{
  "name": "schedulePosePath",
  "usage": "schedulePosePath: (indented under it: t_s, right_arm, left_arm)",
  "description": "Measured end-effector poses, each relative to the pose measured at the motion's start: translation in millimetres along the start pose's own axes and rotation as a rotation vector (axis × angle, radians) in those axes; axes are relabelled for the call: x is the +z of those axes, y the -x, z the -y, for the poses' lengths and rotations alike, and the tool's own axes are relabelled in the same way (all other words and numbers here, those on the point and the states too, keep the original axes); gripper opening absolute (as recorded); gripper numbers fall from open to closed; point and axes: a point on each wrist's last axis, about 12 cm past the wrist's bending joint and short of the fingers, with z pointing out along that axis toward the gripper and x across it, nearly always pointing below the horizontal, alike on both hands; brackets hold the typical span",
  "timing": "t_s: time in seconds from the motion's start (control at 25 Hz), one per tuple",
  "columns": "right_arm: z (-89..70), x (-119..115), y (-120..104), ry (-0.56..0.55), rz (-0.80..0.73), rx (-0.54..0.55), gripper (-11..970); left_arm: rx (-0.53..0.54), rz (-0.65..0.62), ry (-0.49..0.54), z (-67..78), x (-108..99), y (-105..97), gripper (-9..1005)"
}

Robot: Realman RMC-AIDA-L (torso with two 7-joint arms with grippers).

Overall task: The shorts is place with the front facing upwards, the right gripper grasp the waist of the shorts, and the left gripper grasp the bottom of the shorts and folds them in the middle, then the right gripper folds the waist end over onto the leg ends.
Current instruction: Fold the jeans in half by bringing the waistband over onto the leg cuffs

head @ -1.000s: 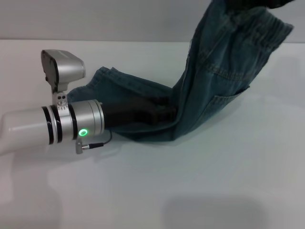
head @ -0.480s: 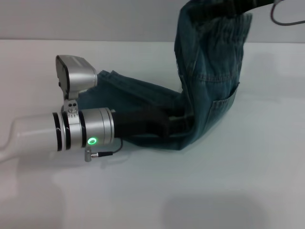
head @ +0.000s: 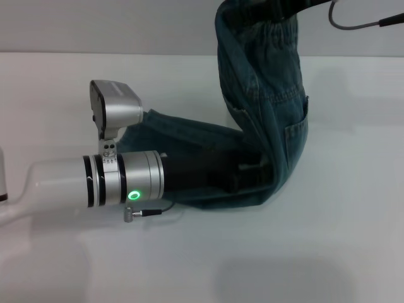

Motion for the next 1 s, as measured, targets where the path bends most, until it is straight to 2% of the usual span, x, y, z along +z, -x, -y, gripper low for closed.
schedulePosePath:
  t_s: [0.2, 0.32, 0.48, 0.72, 0.88, 1.0]
  right_arm:
    - [0.7, 1, -6, 0.005, -0.001, 0.006, 15]
    - [2.7, 0, -12, 0.001, -0.005, 0.016, 15]
    - [5.6, -2, -20, -0.008, -0.009, 0.032, 16]
    - [9.3, -2, -28, -0.016, -0.023, 0.048, 16]
    - [10.4, 3, -30, -0.019, -0.038, 0.049, 15]
    - [9.2, 11, -30, -0.021, -0.055, 0.037, 15]
  left_arm:
    - [0.002, 0.018, 0.004, 0.1, 0, 0, 492]
    - [0.002, 0.030, 0.017, -4.7, -8, 4, 492]
    - [0.008, 0.036, -0.012, -9.7, -31, 12, 492]
    - [0.046, 0.048, -0.064, -7.4, -68, 26, 492]
    - [0.073, 0.127, -0.007, -10.4, -96, 32, 492]
    - [0.073, 0.177, 0.036, -13.7, -108, 34, 492]
